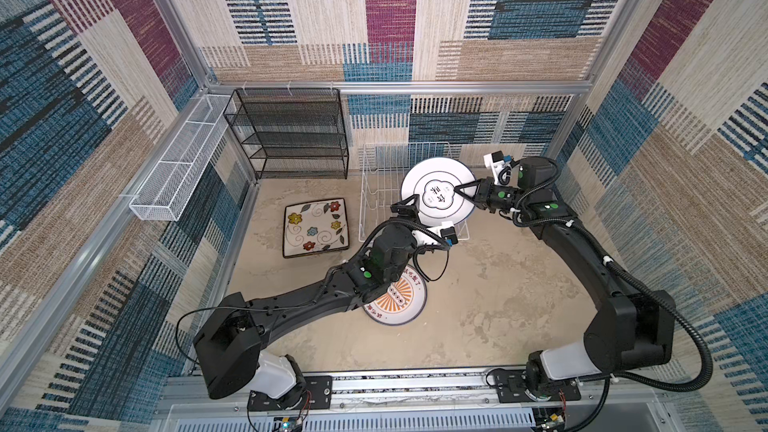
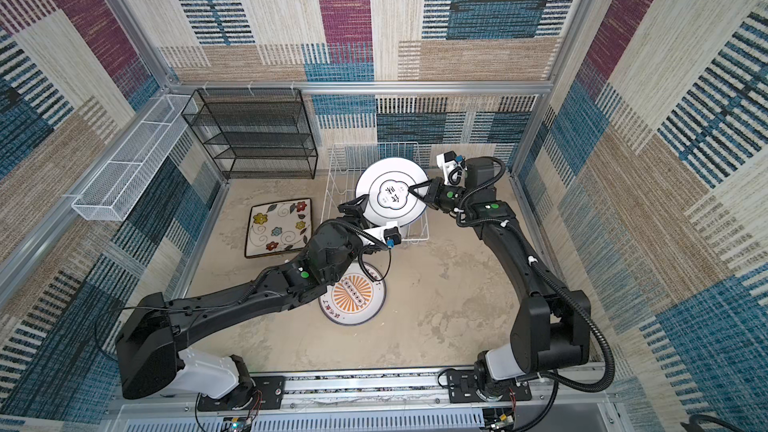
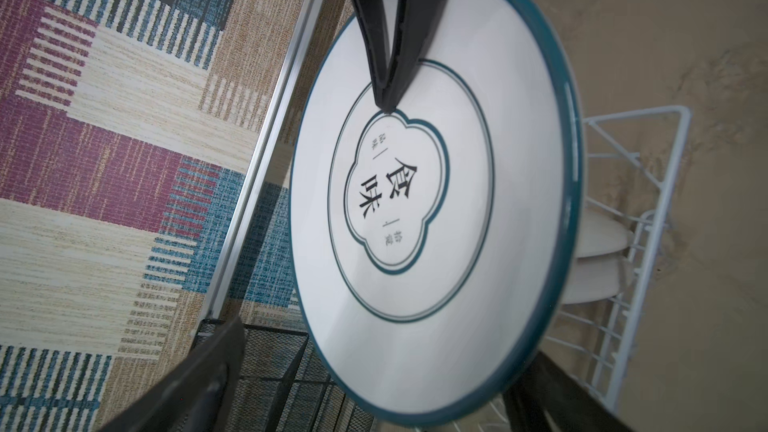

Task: Unload the plates from the dish rack

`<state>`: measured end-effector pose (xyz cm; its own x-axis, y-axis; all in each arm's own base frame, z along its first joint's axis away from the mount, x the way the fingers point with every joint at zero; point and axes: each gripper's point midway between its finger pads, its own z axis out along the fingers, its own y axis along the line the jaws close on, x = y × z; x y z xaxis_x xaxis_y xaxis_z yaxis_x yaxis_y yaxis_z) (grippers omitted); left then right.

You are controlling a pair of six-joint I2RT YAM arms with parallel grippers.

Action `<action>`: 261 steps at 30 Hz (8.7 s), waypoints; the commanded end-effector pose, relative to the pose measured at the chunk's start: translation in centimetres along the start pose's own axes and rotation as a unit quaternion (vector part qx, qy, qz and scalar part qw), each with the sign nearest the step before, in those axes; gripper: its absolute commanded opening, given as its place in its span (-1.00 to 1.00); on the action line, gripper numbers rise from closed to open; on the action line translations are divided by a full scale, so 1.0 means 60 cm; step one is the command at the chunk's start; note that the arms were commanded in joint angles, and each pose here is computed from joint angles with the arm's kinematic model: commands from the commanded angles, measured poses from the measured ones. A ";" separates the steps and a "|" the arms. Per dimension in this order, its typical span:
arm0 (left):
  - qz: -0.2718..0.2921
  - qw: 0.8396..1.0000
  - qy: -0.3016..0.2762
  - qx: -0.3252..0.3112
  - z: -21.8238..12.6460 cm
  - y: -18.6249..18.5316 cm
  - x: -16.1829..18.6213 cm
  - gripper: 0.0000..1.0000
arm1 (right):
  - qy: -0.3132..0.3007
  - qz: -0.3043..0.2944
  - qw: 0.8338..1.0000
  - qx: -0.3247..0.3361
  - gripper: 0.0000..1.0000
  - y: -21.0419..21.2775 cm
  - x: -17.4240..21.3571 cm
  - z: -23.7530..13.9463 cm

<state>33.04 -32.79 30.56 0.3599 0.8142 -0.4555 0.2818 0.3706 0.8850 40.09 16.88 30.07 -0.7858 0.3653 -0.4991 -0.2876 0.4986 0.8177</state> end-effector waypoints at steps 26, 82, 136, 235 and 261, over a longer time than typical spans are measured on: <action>-0.643 0.744 -0.027 0.182 -0.016 0.173 0.059 0.97 | -0.118 -0.049 0.992 -0.008 -1.00 0.017 -0.049 -0.050; -0.726 0.558 0.060 0.399 0.080 0.045 0.019 -1.00 | -0.035 -0.075 0.994 -0.073 -0.21 0.023 -0.013 -0.018; -0.789 0.465 0.314 0.248 -0.234 -0.214 0.249 -1.00 | 0.049 -0.542 0.838 -0.038 0.99 0.074 0.157 -0.051; -0.639 0.494 0.552 0.206 -0.216 -0.283 0.333 0.53 | 0.049 -0.520 0.853 -0.001 0.99 0.050 0.152 -0.035; -0.682 0.632 0.305 0.206 -0.021 -0.002 0.158 0.46 | 0.015 -0.462 0.886 0.032 0.99 0.040 0.130 -0.034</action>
<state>34.20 -22.94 25.40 -0.8617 -0.1012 -0.4971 0.1428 0.8919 -0.4290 31.49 19.45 27.83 -0.2339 -0.2985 -0.9253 -0.8130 0.5820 0.0178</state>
